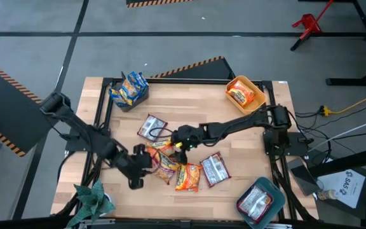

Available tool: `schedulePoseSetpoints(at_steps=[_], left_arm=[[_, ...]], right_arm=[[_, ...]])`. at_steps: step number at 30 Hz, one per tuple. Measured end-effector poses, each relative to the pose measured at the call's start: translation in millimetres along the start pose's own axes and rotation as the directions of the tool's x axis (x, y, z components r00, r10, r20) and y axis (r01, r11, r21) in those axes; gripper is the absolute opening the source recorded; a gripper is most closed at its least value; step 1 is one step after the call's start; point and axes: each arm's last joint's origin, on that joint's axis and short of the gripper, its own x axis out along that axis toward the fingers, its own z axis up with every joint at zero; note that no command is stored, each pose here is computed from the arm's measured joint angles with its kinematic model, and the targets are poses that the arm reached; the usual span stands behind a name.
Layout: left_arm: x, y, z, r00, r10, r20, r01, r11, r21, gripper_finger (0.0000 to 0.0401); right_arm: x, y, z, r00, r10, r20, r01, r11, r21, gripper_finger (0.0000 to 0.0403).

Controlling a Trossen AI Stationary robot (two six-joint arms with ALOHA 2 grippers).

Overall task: Sort Maruchan noodles
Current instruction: Put the red noodle pack into the blue bin

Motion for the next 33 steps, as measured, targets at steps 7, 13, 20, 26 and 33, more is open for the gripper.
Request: schedulePoseSetpoints(at_steps=[7,13,20,26,33], left_arm=[[41,-19,-19,0.996,0.089,-0.021,-0.087,0.992,0.093,0.0100],[70,-17,-28,0.983,0.175,-0.058,-0.167,0.979,0.118,0.0100],[93,-14,-37,0.971,0.223,-0.090,-0.210,0.968,0.135,0.0100],[96,-14,-35,0.971,0.225,-0.074,-0.215,0.968,0.126,0.0100],[96,-14,-34,0.971,0.232,-0.054,-0.224,0.967,0.119,0.0100]], right_arm=[[7,10,-1,0.996,-0.052,0.068,0.053,0.998,-0.016,0.0283],[13,15,-6,0.996,-0.049,0.071,0.050,0.999,-0.013,0.0280],[19,15,-8,0.994,-0.046,0.097,0.048,0.999,-0.011,0.0280],[21,17,-10,0.996,-0.033,0.086,0.034,0.999,-0.012,0.0280],[26,23,-17,0.998,-0.010,0.060,0.012,1.000,-0.022,0.0280]])
